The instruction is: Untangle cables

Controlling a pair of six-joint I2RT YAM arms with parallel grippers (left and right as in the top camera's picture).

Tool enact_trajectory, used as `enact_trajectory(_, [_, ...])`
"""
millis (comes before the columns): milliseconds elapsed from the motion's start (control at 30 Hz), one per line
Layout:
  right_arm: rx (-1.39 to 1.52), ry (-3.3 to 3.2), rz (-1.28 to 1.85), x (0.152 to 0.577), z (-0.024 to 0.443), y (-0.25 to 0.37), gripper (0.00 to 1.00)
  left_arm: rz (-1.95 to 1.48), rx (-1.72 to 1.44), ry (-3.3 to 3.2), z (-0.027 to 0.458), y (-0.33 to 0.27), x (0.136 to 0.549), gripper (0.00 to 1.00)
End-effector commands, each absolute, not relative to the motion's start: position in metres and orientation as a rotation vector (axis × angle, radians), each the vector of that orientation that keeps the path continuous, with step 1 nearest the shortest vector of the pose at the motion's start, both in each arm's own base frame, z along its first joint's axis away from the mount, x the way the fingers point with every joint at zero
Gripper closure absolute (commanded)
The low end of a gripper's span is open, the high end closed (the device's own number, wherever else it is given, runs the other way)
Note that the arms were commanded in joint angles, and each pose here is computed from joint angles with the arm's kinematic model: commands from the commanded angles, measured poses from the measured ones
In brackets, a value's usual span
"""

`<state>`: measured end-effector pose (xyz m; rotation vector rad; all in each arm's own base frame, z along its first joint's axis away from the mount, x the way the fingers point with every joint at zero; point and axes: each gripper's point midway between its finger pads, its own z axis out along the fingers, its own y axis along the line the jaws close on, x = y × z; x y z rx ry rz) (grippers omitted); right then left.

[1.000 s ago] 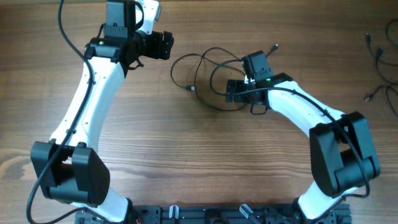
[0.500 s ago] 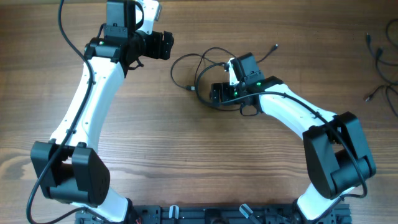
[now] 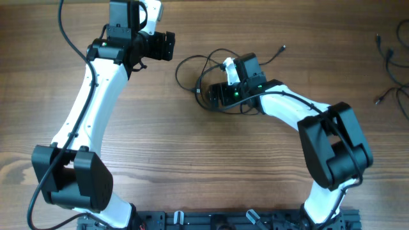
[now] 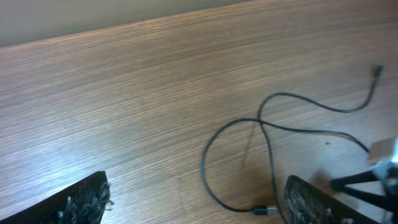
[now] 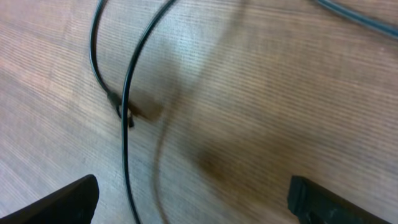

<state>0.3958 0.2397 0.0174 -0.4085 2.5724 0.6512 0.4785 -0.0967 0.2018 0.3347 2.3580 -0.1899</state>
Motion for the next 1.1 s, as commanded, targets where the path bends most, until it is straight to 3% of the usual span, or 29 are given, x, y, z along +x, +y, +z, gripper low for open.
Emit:
enact_trajectory(0, [-0.39, 2.64, 0.699, 0.386, -0.013, 0.243, 0.0, -0.091, 0.289, 2.353, 0.204, -0.081, 0.482, 0.09])
enact_trajectory(367, [-0.445, 2.556, 0.741, 0.4, 0.002, 0.255, 0.0, -0.077, 0.225, 2.28, 0.239, -0.061, 0.478, 0.09])
enact_trajectory(767, [-0.729, 2.564, 0.744, 0.373, -0.007, 0.254, 0.0, -0.064, 0.197, 2.223, 0.268, -0.049, 0.469, 0.05])
enact_trajectory(1067, [-0.79, 2.625, 0.376, 0.38, -0.028, 0.216, 0.0, -0.064, 0.196, 2.223, 0.268, -0.049, 0.469, 0.05])
